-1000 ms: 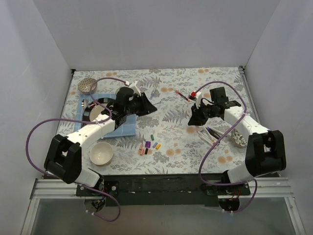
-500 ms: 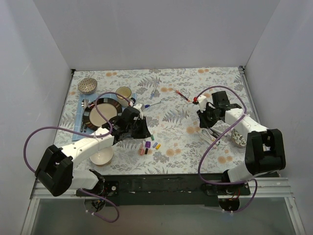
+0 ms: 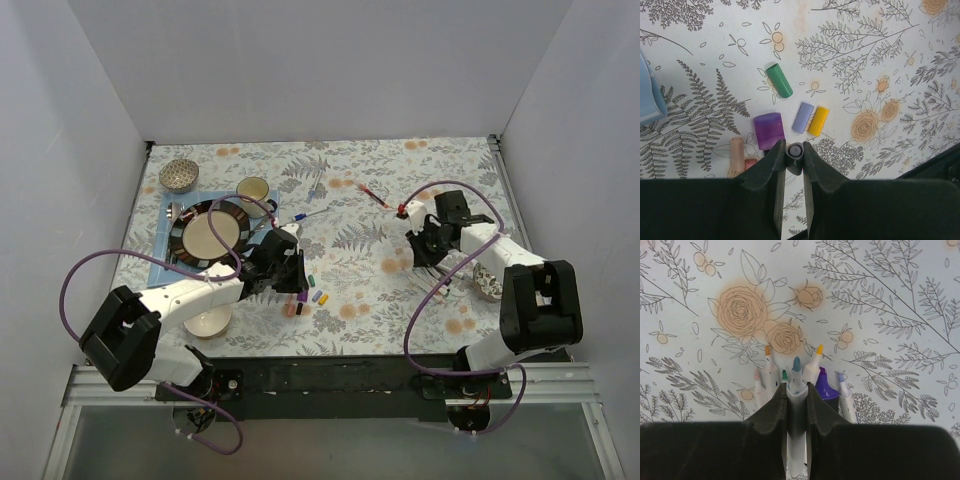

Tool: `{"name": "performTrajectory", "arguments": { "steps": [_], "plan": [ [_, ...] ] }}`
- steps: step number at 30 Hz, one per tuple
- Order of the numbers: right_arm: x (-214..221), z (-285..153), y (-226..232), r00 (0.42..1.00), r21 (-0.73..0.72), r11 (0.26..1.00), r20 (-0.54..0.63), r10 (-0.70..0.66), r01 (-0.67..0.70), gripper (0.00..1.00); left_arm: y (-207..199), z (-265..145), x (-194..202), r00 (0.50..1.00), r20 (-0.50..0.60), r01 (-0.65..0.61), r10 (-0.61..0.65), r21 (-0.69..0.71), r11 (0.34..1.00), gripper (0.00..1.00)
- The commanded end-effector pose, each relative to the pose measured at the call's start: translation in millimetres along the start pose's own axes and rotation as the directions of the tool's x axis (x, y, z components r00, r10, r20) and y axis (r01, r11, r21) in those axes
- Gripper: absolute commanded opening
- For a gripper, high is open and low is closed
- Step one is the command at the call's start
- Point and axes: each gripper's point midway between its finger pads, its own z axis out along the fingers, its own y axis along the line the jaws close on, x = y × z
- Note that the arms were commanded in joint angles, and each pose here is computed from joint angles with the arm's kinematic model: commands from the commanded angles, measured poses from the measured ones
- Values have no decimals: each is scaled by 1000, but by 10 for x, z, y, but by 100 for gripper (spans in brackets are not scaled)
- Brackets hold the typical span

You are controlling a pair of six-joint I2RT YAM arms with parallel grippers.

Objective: Open the pen caps

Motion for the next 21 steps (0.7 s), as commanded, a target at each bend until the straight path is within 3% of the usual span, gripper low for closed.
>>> {"name": "performTrajectory", "arguments": {
  "steps": [1,10,21],
  "plan": [
    [-43,-163,-209,999,70,998,36,-4,2,15,30,-29,-70,999,45,-14,15,-23,1000,1],
    [88,-165,-612,1000,148,989,-19,13,-10,21,19,-30,-77,999,45,-24,25,-23,999,5],
    [237,-56,-688,997,96,995,-72,32,-25,35,20,-44,-83,998,49,-29,30,-24,999,8]
  ]
}}
